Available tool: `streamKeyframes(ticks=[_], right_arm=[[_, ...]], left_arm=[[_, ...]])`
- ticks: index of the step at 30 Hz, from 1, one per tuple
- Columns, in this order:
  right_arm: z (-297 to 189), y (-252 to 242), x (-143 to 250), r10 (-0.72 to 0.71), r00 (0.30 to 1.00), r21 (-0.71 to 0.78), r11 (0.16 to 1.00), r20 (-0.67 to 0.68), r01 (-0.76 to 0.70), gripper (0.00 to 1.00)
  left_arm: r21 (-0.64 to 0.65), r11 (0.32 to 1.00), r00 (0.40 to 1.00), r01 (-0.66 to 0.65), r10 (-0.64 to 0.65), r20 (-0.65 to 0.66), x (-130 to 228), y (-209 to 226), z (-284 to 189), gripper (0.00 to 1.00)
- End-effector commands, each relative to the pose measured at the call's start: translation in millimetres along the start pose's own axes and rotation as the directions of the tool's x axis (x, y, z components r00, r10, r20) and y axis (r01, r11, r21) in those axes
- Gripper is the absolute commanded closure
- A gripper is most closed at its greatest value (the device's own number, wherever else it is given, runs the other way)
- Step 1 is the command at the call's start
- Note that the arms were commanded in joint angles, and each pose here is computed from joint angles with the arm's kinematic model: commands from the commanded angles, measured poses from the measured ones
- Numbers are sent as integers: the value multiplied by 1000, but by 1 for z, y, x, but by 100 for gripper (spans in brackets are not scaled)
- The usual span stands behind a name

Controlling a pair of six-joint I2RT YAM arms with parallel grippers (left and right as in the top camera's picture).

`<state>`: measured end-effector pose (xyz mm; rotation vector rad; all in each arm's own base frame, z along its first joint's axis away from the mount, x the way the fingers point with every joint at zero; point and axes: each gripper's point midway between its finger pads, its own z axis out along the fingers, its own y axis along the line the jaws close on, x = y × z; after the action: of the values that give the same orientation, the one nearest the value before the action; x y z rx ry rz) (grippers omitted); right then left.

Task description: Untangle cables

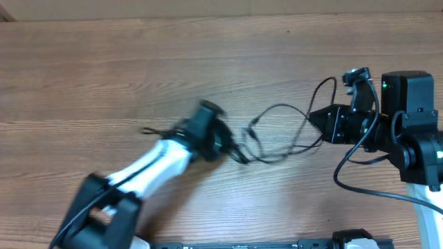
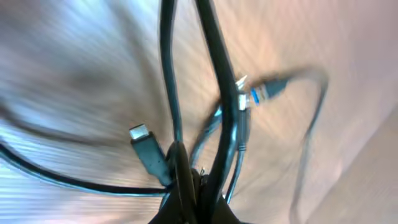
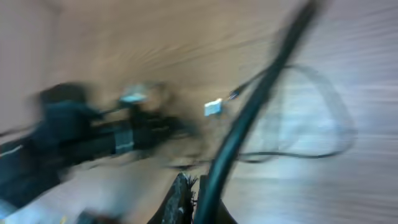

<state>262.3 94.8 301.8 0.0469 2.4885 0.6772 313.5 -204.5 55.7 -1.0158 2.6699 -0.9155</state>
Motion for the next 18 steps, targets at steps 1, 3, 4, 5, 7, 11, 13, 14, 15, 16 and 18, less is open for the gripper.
streamKeyframes(ticks=[1, 3, 4, 5, 7, 11, 13, 14, 15, 16, 18], right_arm=[[-15, -24, -32, 55, 987, 123, 990, 151, -74, 96], [-26, -24, -51, 46, 972, 117, 990, 229, -75, 96], [-36, -24, -64, 38, 959, 115, 991, 282, -73, 96], [-49, -24, -79, 28, 938, 114, 991, 346, -72, 96], [-72, -24, -102, 11, 897, 118, 991, 442, -70, 96], [-134, -26, -143, -11, 769, 133, 986, 639, -96, 96], [-166, -30, -158, -8, 693, 136, 982, 721, -130, 96], [-181, -32, -164, -10, 653, 138, 980, 757, -145, 96], [-194, -33, -169, -16, 619, 140, 978, 786, -153, 96], [-206, -34, -174, -27, 585, 144, 977, 810, -155, 96], [-225, -32, -182, -57, 528, 157, 977, 848, -146, 96]], left_arm=[[10, 991, 988, -130, 128, 90, -41, 9, -47, 96], [-26, 992, 985, -123, 125, 119, -59, 27, -66, 96], [-47, 992, 984, -121, 126, 123, -64, 36, -72, 96], [-84, 990, 985, -117, 127, 121, -69, 50, -78, 96], [-146, 985, 987, -92, 110, 117, -73, 70, -83, 96], [-289, 957, 988, -25, 68, 138, -78, 105, -87, 95], [-317, 948, 988, -20, 68, 140, -78, 110, -86, 96], [-321, 947, 989, -19, 65, 136, -78, 111, -85, 96], [-324, 946, 989, -17, 64, 133, -78, 112, -84, 96], [-328, 944, 989, -16, 63, 134, -79, 113, -83, 96], [-340, 940, 989, -12, 62, 137, -80, 116, -82, 96]])
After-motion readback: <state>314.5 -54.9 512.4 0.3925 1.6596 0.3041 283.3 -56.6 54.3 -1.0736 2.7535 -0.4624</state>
